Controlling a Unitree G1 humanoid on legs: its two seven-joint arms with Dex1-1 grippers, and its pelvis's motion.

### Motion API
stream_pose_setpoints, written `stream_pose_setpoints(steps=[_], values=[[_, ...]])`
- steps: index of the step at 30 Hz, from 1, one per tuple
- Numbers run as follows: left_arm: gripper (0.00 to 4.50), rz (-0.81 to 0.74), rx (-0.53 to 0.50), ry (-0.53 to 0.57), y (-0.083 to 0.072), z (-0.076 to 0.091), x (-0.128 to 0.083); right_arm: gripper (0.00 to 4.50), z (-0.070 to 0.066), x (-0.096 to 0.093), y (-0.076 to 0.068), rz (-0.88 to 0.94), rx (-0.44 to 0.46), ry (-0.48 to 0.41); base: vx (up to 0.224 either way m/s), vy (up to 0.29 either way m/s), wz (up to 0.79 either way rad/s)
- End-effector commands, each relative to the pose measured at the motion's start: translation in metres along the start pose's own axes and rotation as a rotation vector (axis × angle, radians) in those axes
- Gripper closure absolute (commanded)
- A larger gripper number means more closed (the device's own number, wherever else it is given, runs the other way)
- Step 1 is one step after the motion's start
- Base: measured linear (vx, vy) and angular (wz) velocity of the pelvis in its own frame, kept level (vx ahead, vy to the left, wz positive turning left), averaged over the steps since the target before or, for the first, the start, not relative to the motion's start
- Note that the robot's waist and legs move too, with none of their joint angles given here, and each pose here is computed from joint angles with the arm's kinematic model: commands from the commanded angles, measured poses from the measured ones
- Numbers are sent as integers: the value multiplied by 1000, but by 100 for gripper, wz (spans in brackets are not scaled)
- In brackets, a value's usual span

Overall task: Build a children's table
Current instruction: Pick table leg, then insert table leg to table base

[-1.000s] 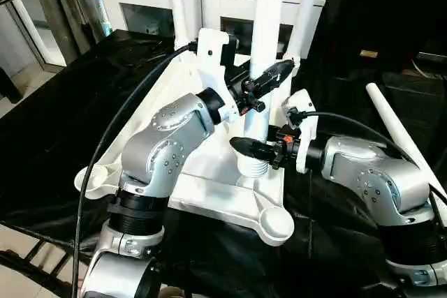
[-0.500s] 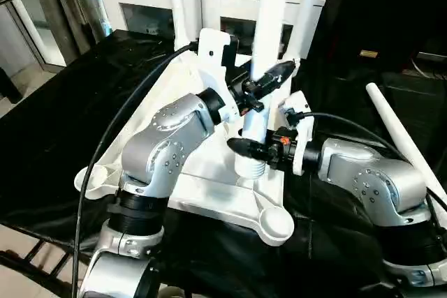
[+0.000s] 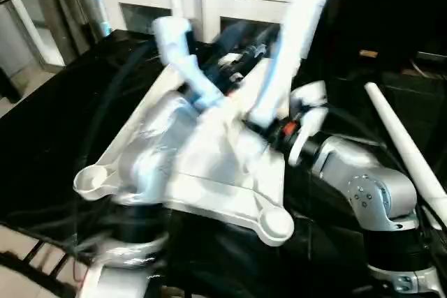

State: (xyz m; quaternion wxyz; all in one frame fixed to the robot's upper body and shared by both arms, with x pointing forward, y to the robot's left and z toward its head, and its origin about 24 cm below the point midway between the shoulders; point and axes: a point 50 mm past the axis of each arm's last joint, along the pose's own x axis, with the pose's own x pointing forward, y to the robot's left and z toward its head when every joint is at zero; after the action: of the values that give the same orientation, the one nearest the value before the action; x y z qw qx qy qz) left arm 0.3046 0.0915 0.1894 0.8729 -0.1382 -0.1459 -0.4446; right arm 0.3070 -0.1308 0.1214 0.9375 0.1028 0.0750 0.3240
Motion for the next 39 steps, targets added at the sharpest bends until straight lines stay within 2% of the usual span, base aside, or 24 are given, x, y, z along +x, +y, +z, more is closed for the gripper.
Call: stream_pose_setpoints(steps=[1, 2, 4, 5, 8, 9, 12, 14, 16, 20, 22, 29, 35, 37, 39], values=[[123, -99, 54, 90, -7, -5, -4, 258, -5, -5, -6, -41, -39, 12, 0, 0, 0], [123, -112, 66, 109, -7, -7, -6, 258, -6, -6, -6, -43, -44, 16, 0, 0, 0], [123, -280, 158, 374, -7, -36, -30, 258, -17, -17, -9, -56, -94, 61, 0, 0, 0], [123, -290, 160, 389, -7, -38, -32, 258, -18, -18, -9, -56, -95, 64, 0, 0, 0], [123, -400, 146, 626, 1, -65, -57, 258, -25, -28, -12, -53, -120, 99, 0, 0, 0], [123, -426, 153, 680, 6, -71, -64, 258, -26, -30, -12, -50, -126, 104, 0, 0, 0], [123, -438, 157, 720, 11, -74, -68, 258, -26, -32, -12, -45, -134, 108, 0, 0, 0], [123, -456, 223, 847, 31, -83, -80, 258, -26, -37, -13, -32, -154, 118, 0, 0, 0], [123, -450, 241, 910, 42, -87, -85, 258, -27, -40, -12, -27, -158, 124, 0, 0, 0], [123, -446, 234, 968, 54, -91, -89, 258, -27, -42, -12, -24, -174, 134, 0, 0, 0], [151, -454, 230, 988, 56, -92, -91, 258, -28, -43, -12, -26, -175, 137, 0, 0, 0], [202, -473, 243, 1037, 65, -102, -94, 258, -30, -44, -12, -21, -188, 155, 0, 0, 0], [246, -454, 208, 1014, 65, -105, -89, 258, -30, -41, -11, -1, -191, 161, 0, 0, 0], [279, -450, 206, 1012, 65, -106, -89, 258, -31, -40, -10, 2, -193, 163, 0, 0, 0], [286, -443, 203, 1004, 65, -106, -88, 258, -31, -40, -10, 3, -192, 162, 0, 0, 0]])
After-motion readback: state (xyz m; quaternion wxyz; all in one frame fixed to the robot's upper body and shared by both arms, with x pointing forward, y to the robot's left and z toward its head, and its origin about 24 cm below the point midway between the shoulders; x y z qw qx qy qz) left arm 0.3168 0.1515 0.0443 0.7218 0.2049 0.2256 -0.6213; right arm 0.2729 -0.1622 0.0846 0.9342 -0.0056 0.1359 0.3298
